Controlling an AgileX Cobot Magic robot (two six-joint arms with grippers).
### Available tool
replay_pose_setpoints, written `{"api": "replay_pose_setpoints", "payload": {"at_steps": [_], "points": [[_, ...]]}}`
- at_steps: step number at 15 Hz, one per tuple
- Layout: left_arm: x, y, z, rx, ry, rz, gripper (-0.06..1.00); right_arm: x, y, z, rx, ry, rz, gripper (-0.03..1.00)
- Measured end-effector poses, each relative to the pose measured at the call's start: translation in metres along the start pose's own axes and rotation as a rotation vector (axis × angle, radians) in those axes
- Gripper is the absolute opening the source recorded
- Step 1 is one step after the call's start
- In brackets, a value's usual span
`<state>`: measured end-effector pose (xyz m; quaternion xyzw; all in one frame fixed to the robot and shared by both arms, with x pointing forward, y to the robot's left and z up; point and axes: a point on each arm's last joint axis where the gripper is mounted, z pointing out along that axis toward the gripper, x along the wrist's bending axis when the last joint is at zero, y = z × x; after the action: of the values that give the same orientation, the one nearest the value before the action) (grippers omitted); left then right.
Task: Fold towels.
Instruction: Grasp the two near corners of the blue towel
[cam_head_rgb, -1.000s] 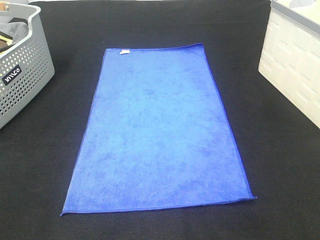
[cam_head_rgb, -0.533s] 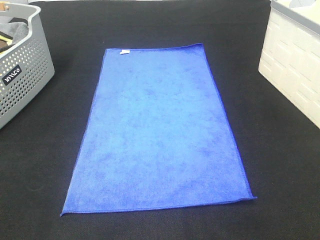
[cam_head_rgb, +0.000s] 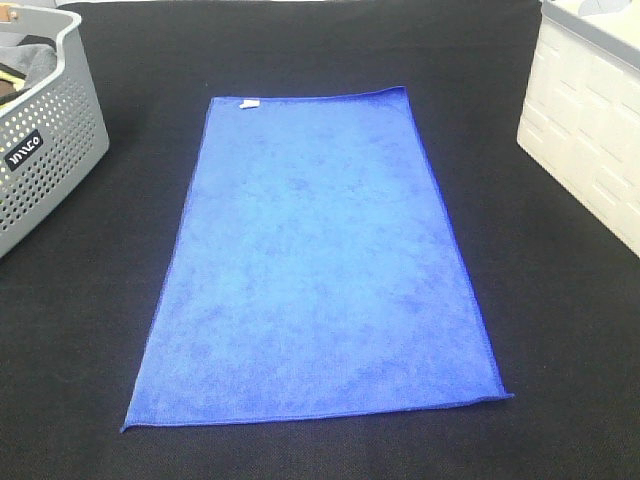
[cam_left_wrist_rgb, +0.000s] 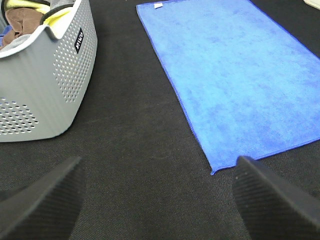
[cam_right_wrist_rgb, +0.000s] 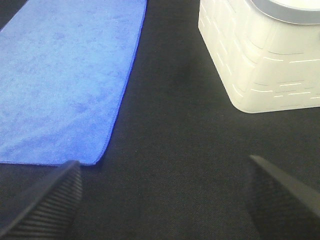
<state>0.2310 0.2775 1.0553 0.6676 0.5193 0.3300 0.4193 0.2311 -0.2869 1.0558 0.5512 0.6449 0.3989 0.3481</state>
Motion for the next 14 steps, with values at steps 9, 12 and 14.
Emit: {"api": "replay_pose_setpoints", "payload": {"at_steps": [9, 12, 14], "points": [[-0.001, 0.0, 0.0, -0.003, -0.009, -0.005, 0.77, 0.0, 0.0, 0.0, 0.0, 0.0, 0.0, 0.82], [0.0, 0.006, -0.001, -0.066, -0.001, -0.051, 0.77, 0.0, 0.003, 0.001, -0.004, -0.001, 0.028, 0.82], [0.004, 0.02, 0.003, -0.175, 0.01, -0.144, 0.76, -0.003, 0.021, 0.007, -0.026, -0.008, 0.093, 0.82]]}}
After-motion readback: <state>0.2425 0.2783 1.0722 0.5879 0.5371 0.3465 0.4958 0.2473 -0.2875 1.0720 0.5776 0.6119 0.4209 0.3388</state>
